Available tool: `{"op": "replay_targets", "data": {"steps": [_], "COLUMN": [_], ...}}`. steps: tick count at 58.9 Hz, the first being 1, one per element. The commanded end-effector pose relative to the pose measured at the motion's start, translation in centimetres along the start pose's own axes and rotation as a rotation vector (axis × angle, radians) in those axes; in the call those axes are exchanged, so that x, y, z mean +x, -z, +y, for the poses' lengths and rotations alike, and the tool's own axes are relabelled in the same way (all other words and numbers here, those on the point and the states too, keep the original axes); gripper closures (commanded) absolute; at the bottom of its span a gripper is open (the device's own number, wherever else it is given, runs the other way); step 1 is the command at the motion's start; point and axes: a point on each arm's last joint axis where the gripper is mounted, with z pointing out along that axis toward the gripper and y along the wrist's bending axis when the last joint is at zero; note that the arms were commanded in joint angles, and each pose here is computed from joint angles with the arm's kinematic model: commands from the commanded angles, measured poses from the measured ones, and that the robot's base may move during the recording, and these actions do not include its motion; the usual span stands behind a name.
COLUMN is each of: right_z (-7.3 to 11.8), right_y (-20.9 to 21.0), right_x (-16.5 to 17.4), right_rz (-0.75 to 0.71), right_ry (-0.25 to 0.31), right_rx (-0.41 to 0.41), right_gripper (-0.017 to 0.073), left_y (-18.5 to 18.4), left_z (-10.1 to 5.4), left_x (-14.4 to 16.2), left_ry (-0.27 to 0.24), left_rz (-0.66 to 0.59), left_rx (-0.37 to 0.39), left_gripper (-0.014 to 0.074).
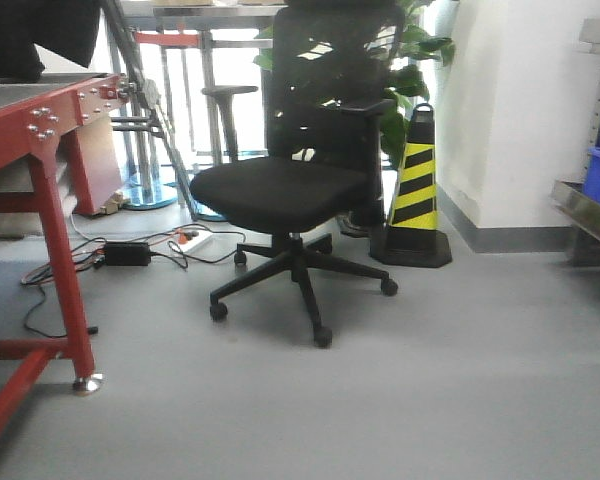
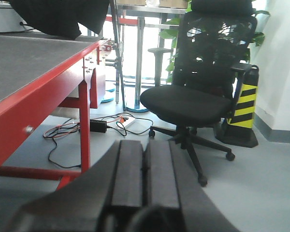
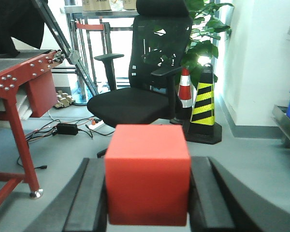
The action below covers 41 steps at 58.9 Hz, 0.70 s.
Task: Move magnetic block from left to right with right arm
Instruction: 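Carry the cube in the right gripper while driving past the chair, then carry the cube while driving up to the table with grey crates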
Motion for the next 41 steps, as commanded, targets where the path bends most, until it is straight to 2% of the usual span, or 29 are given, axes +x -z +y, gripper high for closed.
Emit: {"op": "replay_targets", "data": {"steps": [1, 41], "right_z": [0.05, 0.05], "right_y": [0.08, 0.08], "right_x": [-1.55, -1.55], "right_rz": [-0.102, -0.102], "right_ry": [0.001, 0.001], "right_rx": [0.003, 0.003], "right_gripper": [0.0252, 0.0252], "left_y": [0.04, 0.04], "left_z": [-0.05, -0.05], "left_x": [-0.51, -0.51], "left_ry": [0.005, 0.005], "left_rz": [-0.083, -0.083], "left_rx": [0.008, 0.008], "left_gripper": [0.071, 0.071]}}
